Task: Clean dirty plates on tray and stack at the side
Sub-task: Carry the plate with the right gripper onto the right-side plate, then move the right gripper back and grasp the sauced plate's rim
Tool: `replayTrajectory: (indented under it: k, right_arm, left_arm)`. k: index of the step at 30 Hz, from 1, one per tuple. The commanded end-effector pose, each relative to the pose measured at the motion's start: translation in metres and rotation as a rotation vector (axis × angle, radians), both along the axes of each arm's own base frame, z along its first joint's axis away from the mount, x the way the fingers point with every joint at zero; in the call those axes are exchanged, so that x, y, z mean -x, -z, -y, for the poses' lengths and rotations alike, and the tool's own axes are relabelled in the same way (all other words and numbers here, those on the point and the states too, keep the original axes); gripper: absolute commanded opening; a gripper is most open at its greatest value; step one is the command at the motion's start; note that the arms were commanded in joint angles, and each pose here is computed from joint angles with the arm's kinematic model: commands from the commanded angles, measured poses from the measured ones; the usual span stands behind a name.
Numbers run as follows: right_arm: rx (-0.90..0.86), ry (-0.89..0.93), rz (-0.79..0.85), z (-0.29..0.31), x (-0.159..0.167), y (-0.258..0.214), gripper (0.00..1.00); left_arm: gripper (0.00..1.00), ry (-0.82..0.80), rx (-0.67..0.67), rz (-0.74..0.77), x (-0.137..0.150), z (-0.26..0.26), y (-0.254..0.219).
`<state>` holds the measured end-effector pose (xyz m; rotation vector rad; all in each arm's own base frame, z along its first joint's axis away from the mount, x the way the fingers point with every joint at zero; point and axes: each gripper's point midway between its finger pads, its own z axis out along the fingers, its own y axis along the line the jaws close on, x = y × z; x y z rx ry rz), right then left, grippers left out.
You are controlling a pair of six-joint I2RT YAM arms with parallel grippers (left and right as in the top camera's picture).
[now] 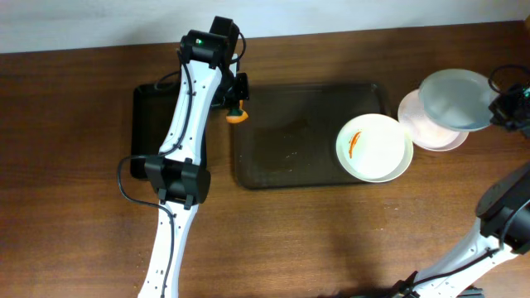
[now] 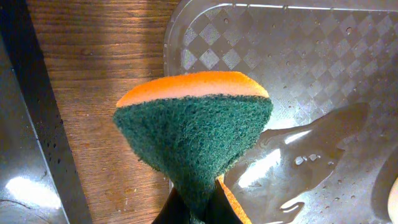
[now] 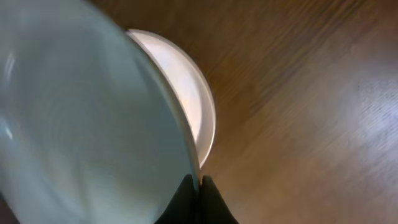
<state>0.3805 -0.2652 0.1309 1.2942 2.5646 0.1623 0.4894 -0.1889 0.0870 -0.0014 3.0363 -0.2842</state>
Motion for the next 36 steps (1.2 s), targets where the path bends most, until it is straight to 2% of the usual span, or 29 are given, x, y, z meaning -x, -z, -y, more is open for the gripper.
replayTrajectory:
  k: [1, 3, 4, 5, 6, 8, 9, 12, 15, 16, 17, 18, 19, 22, 23, 24, 26, 28, 30, 36]
  right_arm:
    - [0.003, 0.009, -0.001, -0.003, 0.001, 0.021, 0.04]
    - [-0.001, 0.010, 0.001, -0.005, 0.000, 0.032, 0.04]
    - [-0.002, 0.005, 0.000, -0.007, -0.001, 0.033, 0.07]
    - [0.000, -0.003, 0.001, -0.009, -0.003, 0.034, 0.14]
    - [0.001, -0.016, 0.003, -0.014, -0.007, 0.034, 0.22]
    - [0.002, -0.049, 0.004, -0.027, -0.015, 0.033, 0.47]
    - [-0.016, -0.080, 0.008, -0.041, -0.021, 0.033, 0.72]
    - [-0.192, -0.275, 0.082, -0.105, -0.038, 0.026, 0.73]
    - [-0.250, -0.369, 0.000, -0.143, -0.023, 0.025, 0.74]
    - [-0.261, -0.430, -0.038, -0.155, -0.014, 0.026, 0.74]
    - [-0.218, -0.501, -0.144, -0.161, 0.003, 0.034, 0.79]
    - [-0.155, -0.515, -0.251, -0.158, 0.018, 0.042, 0.88]
    - [-0.160, -0.526, -0.300, -0.163, 0.028, 0.047, 0.89]
    - [-0.186, -0.517, -0.369, -0.171, 0.046, 0.065, 0.89]
    - [-0.160, -0.498, -0.400, -0.165, 0.050, 0.070, 0.81]
    - [-0.151, -0.495, -0.398, -0.164, 0.050, 0.072, 0.67]
    - [-0.150, -0.495, -0.389, -0.164, 0.047, 0.072, 0.52]
    - [-0.170, -0.498, -0.385, -0.169, 0.048, 0.073, 0.50]
    - [-0.176, -0.508, -0.398, -0.174, 0.052, 0.078, 0.39]
    - [-0.113, -0.696, -0.384, -0.235, 0.031, 0.083, 0.39]
  left_arm:
    - [0.00, 0.020, 0.020, 0.029, 0.000, 0.002, -0.015]
    - [0.00, 0.020, 0.021, 0.032, -0.001, 0.002, -0.016]
    - [0.00, 0.020, 0.021, 0.033, -0.001, 0.002, -0.016]
    - [0.00, 0.020, 0.022, 0.035, -0.002, 0.002, -0.016]
    - [0.00, 0.020, 0.022, 0.035, -0.002, 0.002, -0.016]
    - [0.00, 0.020, 0.022, 0.035, -0.002, 0.002, -0.016]
    - [0.00, 0.020, 0.021, 0.032, -0.001, 0.002, -0.016]
    - [0.00, 0.020, 0.020, 0.028, 0.000, 0.002, -0.015]
    - [0.00, 0.020, 0.018, 0.023, 0.001, 0.001, -0.015]
    - [0.00, 0.020, 0.018, 0.023, 0.001, 0.001, -0.015]
    - [0.00, 0.020, 0.018, 0.022, 0.001, 0.001, -0.015]
    - [0.00, 0.020, 0.018, 0.022, 0.001, 0.001, -0.015]
    - [0.00, 0.020, 0.018, 0.022, 0.001, 0.001, -0.015]
    - [0.00, 0.020, 0.018, 0.021, 0.002, 0.001, -0.015]
    - [0.00, 0.020, 0.018, 0.021, 0.001, 0.001, -0.015]
    - [0.00, 0.020, 0.018, 0.021, 0.001, 0.001, -0.015]
    - [0.00, 0.020, 0.018, 0.021, 0.001, 0.001, -0.015]
    - [0.00, 0.020, 0.018, 0.021, 0.001, 0.001, -0.015]
    - [0.00, 0.020, 0.018, 0.021, 0.001, 0.001, -0.015]
    - [0.00, 0.015, -0.010, 0.034, -0.001, -0.004, -0.015]
